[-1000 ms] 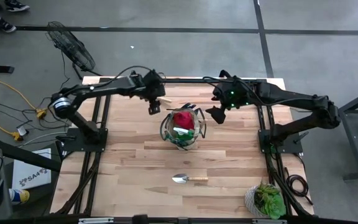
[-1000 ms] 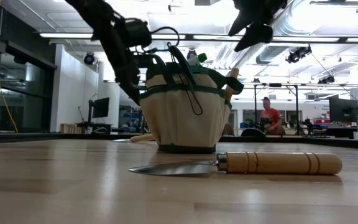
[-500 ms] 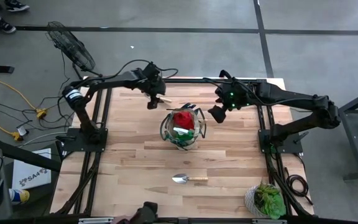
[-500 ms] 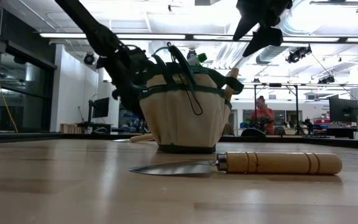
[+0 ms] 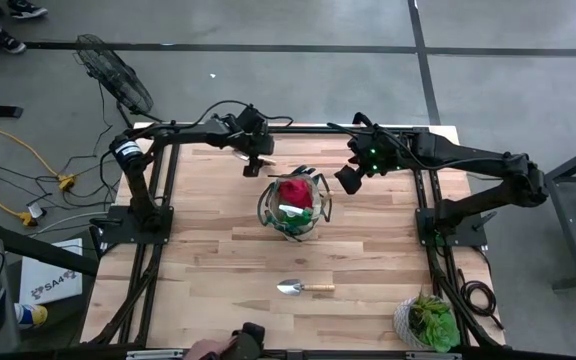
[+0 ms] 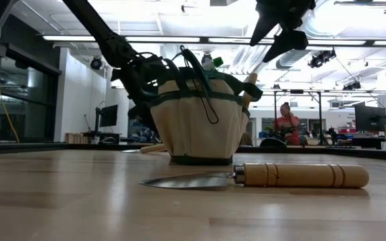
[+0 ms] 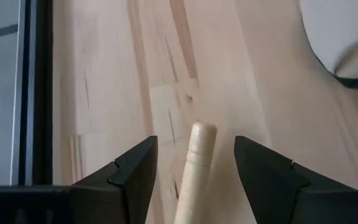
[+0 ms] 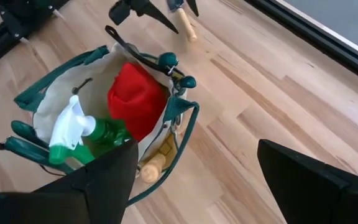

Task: Pick & Place Garden tools in Gardening bag
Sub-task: Put the top trowel into the gardening bag

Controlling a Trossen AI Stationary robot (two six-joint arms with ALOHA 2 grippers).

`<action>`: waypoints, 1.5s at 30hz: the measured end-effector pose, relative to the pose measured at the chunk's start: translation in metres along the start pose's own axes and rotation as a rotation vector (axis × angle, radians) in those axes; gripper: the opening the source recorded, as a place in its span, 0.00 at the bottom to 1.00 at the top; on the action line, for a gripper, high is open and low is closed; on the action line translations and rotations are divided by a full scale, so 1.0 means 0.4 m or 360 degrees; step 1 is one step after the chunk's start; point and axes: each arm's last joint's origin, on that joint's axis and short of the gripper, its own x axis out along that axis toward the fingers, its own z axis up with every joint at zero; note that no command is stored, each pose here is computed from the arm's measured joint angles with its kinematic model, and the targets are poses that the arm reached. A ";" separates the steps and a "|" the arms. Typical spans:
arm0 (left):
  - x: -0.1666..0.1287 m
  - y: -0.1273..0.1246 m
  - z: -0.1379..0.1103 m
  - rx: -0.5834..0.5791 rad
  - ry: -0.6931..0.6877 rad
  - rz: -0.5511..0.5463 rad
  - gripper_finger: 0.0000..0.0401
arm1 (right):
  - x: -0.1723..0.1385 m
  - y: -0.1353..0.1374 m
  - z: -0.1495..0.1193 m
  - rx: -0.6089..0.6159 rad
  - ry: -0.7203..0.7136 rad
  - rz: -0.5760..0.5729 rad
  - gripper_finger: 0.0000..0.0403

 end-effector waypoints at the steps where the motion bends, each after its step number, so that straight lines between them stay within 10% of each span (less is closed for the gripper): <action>1: 0.005 -0.004 0.003 0.0021 0.0001 -0.0009 0.51 | 0.000 0.000 0.000 0.0011 0.0000 0.0000 0.80; 45: 0.094 -0.021 -0.022 -0.0055 0.0083 -0.0032 0.33 | 0.000 0.001 0.000 0.0150 -0.0017 -0.0018 0.80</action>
